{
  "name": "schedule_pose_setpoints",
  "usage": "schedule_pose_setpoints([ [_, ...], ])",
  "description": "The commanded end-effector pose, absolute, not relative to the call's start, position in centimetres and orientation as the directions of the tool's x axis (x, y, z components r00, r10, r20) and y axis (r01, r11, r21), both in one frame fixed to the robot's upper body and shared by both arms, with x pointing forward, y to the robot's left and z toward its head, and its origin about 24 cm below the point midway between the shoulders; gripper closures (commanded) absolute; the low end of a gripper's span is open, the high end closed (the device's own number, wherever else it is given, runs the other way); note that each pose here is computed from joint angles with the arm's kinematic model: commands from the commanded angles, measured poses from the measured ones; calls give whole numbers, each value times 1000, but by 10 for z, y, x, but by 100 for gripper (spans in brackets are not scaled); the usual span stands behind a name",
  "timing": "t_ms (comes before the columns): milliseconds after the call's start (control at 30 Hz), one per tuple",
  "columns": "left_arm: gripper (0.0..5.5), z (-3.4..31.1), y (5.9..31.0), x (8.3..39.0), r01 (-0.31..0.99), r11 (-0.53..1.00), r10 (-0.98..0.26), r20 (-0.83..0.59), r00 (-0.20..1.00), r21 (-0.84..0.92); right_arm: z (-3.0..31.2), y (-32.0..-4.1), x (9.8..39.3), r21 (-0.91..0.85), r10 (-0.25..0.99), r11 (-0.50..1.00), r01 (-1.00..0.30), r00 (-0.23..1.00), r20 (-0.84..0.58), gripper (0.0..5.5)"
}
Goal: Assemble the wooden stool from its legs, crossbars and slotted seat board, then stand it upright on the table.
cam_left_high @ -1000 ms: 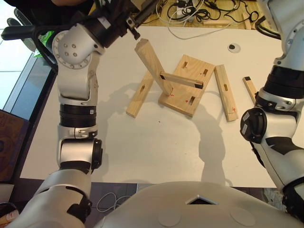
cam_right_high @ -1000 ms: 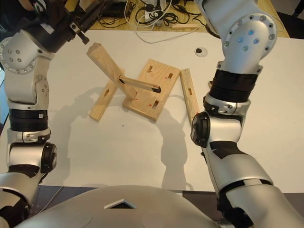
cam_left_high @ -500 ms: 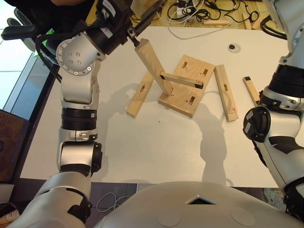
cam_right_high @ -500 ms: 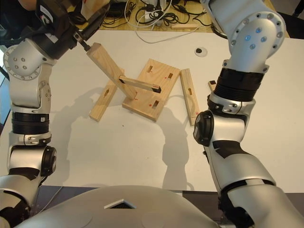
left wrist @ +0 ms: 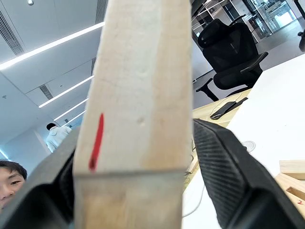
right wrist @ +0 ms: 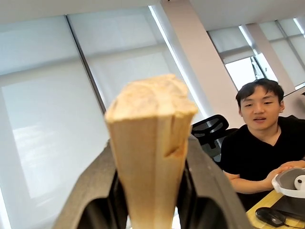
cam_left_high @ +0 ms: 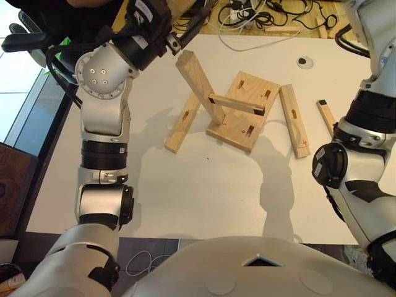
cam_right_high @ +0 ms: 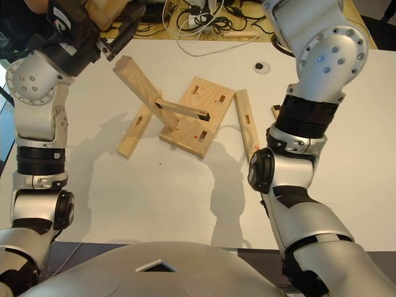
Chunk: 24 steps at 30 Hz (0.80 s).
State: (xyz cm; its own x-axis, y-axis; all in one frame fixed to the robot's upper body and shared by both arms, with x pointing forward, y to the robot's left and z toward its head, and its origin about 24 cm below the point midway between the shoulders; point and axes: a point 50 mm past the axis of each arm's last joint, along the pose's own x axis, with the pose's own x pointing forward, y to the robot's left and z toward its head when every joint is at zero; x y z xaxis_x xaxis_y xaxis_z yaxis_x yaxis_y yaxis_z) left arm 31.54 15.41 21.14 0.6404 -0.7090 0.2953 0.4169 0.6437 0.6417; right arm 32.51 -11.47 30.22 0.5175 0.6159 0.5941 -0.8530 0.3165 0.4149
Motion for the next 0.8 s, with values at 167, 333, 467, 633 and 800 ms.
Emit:
schedule_pose_setpoints([
  [167, 132, 205, 213, 331, 168, 694, -483, 280, 829, 700, 307, -180, 323, 422, 398, 553, -719, 673, 624, 449],
  [333, 128, 158, 205, 331, 299, 747, -447, 115, 887, 594, 271, -211, 318, 430, 332, 709, -560, 802, 497, 449],
  [467, 128, 116, 175, 319, 487, 714, -539, -48, 841, 502, 245, -229, 314, 445, 257, 783, -434, 878, 404, 449],
  [633, 128, 103, 157, 298, 647, 643, -662, -129, 739, 410, 223, -250, 307, 461, 191, 823, -331, 926, 325, 449],
  [800, 128, 103, 145, 284, 731, 586, -738, -141, 660, 350, 191, -262, 300, 504, 164, 826, -252, 963, 213, 449],
])
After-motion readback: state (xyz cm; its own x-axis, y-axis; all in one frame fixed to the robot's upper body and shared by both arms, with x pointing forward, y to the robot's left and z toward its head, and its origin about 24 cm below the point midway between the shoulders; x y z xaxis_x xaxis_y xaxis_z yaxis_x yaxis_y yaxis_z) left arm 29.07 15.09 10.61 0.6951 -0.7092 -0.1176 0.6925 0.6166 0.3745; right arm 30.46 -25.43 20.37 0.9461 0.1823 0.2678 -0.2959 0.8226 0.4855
